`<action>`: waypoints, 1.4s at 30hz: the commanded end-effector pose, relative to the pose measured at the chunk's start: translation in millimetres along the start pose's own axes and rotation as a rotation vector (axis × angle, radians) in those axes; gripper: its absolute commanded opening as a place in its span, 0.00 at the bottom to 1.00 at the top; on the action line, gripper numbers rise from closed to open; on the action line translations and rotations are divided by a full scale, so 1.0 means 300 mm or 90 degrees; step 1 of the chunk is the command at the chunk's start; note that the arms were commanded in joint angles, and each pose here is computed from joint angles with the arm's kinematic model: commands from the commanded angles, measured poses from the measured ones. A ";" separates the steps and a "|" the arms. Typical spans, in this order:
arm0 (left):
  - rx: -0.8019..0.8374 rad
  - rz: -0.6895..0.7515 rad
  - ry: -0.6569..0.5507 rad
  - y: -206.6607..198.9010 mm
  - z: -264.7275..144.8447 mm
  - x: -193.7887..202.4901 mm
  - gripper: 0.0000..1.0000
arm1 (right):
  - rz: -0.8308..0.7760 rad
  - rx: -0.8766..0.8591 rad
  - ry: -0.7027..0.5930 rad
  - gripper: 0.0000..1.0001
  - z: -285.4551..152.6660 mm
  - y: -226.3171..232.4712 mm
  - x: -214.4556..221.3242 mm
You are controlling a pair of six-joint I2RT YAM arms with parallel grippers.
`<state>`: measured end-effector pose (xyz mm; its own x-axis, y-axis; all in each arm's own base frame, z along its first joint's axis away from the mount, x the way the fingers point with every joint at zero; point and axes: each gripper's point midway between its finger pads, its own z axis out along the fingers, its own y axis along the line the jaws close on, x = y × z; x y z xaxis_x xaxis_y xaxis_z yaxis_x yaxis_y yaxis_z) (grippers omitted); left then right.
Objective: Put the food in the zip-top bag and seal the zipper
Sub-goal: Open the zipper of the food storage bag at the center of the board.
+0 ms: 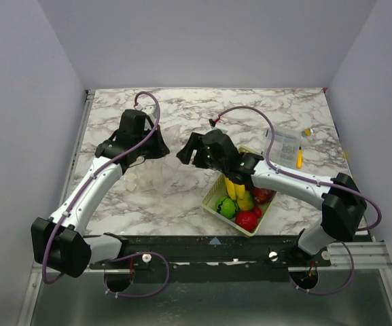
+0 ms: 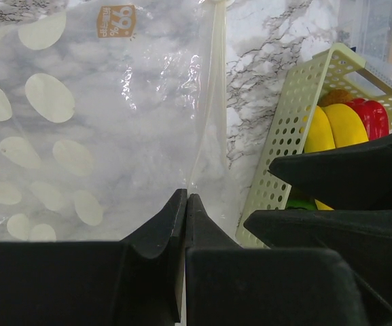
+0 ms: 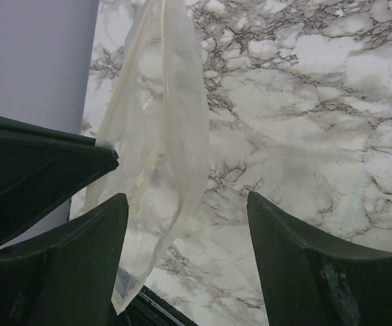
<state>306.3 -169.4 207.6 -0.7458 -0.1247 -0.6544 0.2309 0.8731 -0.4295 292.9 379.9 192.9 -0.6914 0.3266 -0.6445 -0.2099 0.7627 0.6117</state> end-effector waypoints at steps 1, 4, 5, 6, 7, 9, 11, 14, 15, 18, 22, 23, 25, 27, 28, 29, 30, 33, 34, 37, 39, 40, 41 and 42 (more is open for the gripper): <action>0.005 0.019 -0.004 -0.017 0.000 -0.015 0.00 | -0.028 -0.006 -0.047 0.73 0.023 0.042 -0.062; -0.012 0.027 -0.009 -0.005 -0.003 -0.023 0.00 | -0.029 0.022 -0.042 0.70 0.059 0.007 -0.024; -0.017 0.029 -0.013 -0.001 -0.004 -0.024 0.00 | -0.032 0.028 -0.046 0.70 0.063 0.005 -0.016; -0.020 0.031 -0.014 0.002 -0.003 -0.024 0.00 | -0.039 0.030 -0.051 0.69 0.067 0.005 -0.010; -0.020 0.035 -0.013 0.000 -0.001 -0.025 0.00 | -0.045 0.030 -0.054 0.68 0.069 0.011 -0.005; -0.030 0.041 -0.005 0.003 0.001 -0.021 0.00 | -0.052 0.032 -0.058 0.65 0.076 0.012 0.001; -0.034 0.052 -0.007 0.001 -0.005 -0.023 0.00 | -0.053 0.034 -0.055 0.58 0.085 0.008 0.014; -0.048 0.074 -0.023 0.003 -0.011 -0.028 0.00 | -0.053 0.024 -0.048 0.32 0.080 0.016 0.023; -0.062 0.081 -0.029 0.012 -0.010 -0.033 0.00 | -0.049 0.020 -0.052 0.24 0.072 0.026 0.013; -0.113 0.090 -0.023 0.045 -0.006 -0.040 0.04 | -0.024 -0.026 -0.071 0.02 0.047 0.078 -0.016; -0.163 0.108 -0.040 0.068 -0.015 -0.047 0.20 | 0.025 -0.076 -0.076 0.00 0.013 0.113 -0.019; -0.167 0.114 -0.044 0.066 -0.019 -0.049 0.22 | 0.032 -0.087 -0.080 0.01 0.007 0.121 -0.022; -0.172 0.121 -0.050 0.063 -0.025 -0.054 0.23 | 0.035 -0.091 -0.083 0.00 0.005 0.125 -0.026; -0.177 0.128 -0.052 0.065 -0.027 -0.054 0.25 | 0.035 -0.082 -0.084 0.00 0.004 0.119 -0.029; -0.180 0.130 -0.051 0.067 -0.028 -0.053 0.25 | 0.035 -0.079 -0.085 0.00 0.000 0.115 -0.032; -0.180 0.132 -0.050 0.066 -0.029 -0.053 0.25 | 0.038 -0.077 -0.086 0.00 -0.004 0.110 -0.031; -0.179 0.132 -0.049 0.064 -0.029 -0.052 0.25 | 0.040 -0.078 -0.089 0.00 -0.008 0.110 -0.033; -0.173 0.134 -0.055 0.056 -0.038 -0.055 0.08 | 0.039 -0.070 -0.089 0.00 -0.012 0.096 -0.031; -0.168 0.137 -0.059 0.051 -0.042 -0.057 0.04 | 0.036 -0.062 -0.089 0.01 -0.012 0.086 -0.029; -0.166 0.139 -0.064 0.047 -0.051 -0.059 0.00 | 0.023 -0.002 -0.098 0.01 -0.018 0.021 -0.033; -0.172 0.131 -0.075 0.051 -0.061 -0.068 0.00 | 0.010 0.039 -0.107 0.00 -0.025 -0.032 -0.033; -0.174 0.127 -0.084 0.052 -0.067 -0.074 0.00 | 0.006 0.055 -0.115 0.00 -0.032 -0.056 -0.037; -0.179 0.122 -0.095 0.054 -0.075 -0.081 0.00 | 0.004 0.063 -0.122 0.00 -0.038 -0.069 -0.041; -0.187 0.119 -0.103 0.060 -0.082 -0.087 0.00 | -0.004 0.087 -0.121 0.00 -0.043 -0.105 -0.032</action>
<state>312.4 -149.0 209.7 -0.6575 0.0385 -0.7525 0.1957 0.9731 -0.1213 295.5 381.9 199.1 -0.5961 0.4205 -0.6840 -0.1985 0.7482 0.6331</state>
